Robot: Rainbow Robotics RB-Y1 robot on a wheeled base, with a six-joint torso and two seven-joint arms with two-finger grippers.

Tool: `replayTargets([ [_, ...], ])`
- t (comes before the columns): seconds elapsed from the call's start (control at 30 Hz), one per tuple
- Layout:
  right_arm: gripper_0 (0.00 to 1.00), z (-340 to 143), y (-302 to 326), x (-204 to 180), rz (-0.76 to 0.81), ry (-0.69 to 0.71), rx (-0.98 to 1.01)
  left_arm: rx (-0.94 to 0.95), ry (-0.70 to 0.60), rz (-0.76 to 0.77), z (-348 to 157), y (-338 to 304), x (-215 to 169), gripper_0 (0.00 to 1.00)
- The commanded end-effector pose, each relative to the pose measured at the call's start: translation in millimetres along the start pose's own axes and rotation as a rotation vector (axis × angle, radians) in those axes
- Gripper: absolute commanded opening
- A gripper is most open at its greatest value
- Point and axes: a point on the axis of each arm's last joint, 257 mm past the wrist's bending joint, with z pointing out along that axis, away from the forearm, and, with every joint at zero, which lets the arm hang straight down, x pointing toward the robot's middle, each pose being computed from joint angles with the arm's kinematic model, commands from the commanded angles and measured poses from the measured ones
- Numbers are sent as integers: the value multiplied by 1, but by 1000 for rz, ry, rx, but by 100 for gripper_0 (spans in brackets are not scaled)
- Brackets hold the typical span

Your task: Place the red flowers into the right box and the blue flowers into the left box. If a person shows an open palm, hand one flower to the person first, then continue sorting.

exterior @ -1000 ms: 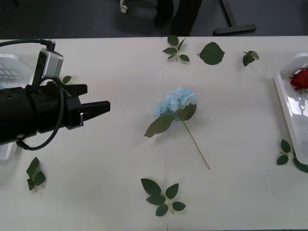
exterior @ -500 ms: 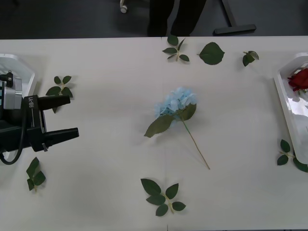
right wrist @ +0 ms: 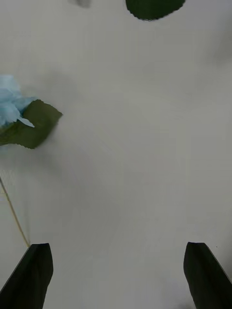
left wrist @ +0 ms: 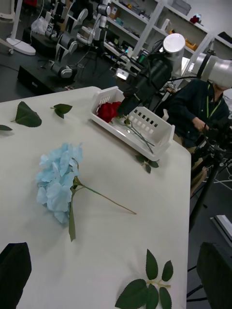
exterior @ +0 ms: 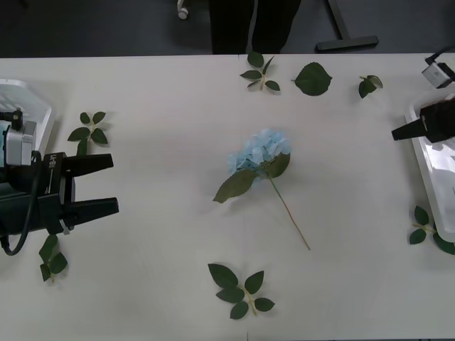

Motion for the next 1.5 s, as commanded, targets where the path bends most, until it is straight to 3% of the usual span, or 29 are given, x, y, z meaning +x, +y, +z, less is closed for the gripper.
replayTargets([
  [0.03, 83, 10, 26, 4, -61, 79, 54, 11, 11, -94, -3, -6, 8, 100],
  [0.53, 89, 84, 135, 27, -55, 127, 189, 11, 10, -94, -3, -5, 8, 100],
  [0.77, 89, 128, 150, 31, -94, 87, 291, 11, 10, -94, -3, -5, 8, 100],
  [1.17, 89, 171, 201, 34, -105, 91, 264, 11, 10, -94, -3, -5, 8, 100],
  [1.5, 89, 202, 188, 50, -142, 110, 317, 11, 10, -94, -3, -5, 8, 100],
])
